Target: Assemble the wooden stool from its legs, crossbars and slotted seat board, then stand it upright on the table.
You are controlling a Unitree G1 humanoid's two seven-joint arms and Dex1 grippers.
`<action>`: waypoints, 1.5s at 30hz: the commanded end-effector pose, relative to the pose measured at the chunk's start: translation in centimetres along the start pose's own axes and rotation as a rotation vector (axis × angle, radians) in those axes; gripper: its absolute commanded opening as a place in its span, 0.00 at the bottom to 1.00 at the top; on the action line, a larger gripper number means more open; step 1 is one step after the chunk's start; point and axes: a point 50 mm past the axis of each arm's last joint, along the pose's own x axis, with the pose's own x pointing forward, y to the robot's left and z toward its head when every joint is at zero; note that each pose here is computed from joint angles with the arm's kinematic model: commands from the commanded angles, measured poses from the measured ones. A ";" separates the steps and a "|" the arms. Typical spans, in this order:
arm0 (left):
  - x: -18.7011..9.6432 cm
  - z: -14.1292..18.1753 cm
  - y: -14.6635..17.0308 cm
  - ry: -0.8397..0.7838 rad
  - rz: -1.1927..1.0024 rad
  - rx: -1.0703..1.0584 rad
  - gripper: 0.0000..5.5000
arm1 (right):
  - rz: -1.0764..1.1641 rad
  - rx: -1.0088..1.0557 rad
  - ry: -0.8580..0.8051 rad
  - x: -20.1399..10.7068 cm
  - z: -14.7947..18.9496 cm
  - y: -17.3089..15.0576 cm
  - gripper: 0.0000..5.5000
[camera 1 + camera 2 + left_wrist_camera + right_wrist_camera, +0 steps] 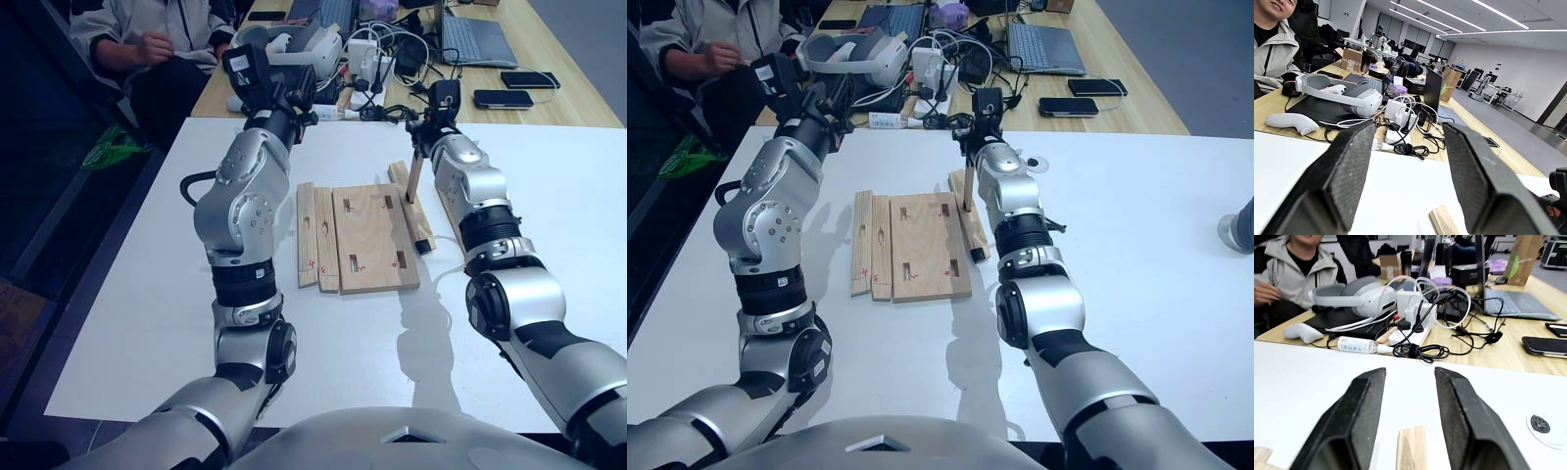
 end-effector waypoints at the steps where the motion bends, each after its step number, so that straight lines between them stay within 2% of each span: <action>1: 0.0 -0.1 -0.2 0.013 -0.005 -0.001 0.46 | 0.000 -0.004 0.092 -0.1 -2.5 -0.1 0.33; 5: 0.1 0.1 -0.2 0.004 -0.004 -0.003 0.46 | -0.005 -0.036 -0.079 -0.1 1.2 -0.1 0.33; 9: 0.1 0.1 -0.2 0.002 -0.005 -0.002 0.46 | 0.040 -0.037 -0.322 -0.8 7.6 1.4 0.33; 12: 0.1 0.1 -0.2 0.004 -0.006 0.000 0.46 | 0.067 -0.043 -0.396 -1.2 10.0 2.3 0.33; 15: 0.1 0.1 -0.2 0.004 -0.007 0.003 0.46 | 0.055 -0.057 -0.328 -0.5 7.8 2.1 0.33; 17: 0.1 0.1 -0.2 0.005 -0.008 0.004 0.46 | 0.034 -0.050 -0.192 0.1 3.7 1.5 0.33; 20: 0.1 0.0 -0.3 0.008 -0.009 0.004 0.46 | 0.021 -0.010 0.117 -0.2 -4.6 0.7 0.33; 22: 0.0 -0.1 -0.3 0.010 -0.009 0.002 0.46 | 0.044 0.009 0.177 -0.7 -6.6 0.8 0.33; 24: 0.0 -0.2 -0.3 0.013 -0.009 0.001 0.46 | 0.056 0.013 0.168 -0.8 -6.7 1.0 0.33; 29: 0.1 -0.2 -0.5 0.010 -0.013 -0.001 0.46 | 0.050 0.019 0.069 -0.5 -4.2 1.0 0.33; 32: 0.1 -0.1 -0.3 0.006 -0.005 0.000 0.46 | 0.048 0.053 -0.037 -0.3 -1.6 1.2 0.33; 35: 0.0 0.0 -0.2 0.005 -0.003 -0.001 0.46 | 0.037 0.148 -0.211 -0.8 2.3 0.8 0.33; 39: 0.1 0.0 -0.2 0.003 -0.001 -0.002 0.46 | -0.048 0.282 -0.379 -2.2 5.8 -1.3 0.33; 41: 0.0 0.0 -0.2 0.001 0.001 -0.003 0.46 | -0.103 0.295 -0.406 -2.7 6.0 -2.3 0.33; 45: 0.0 0.0 -0.3 0.002 -0.003 -0.006 0.46 | -0.243 0.254 -0.293 -3.0 3.2 -4.2 0.33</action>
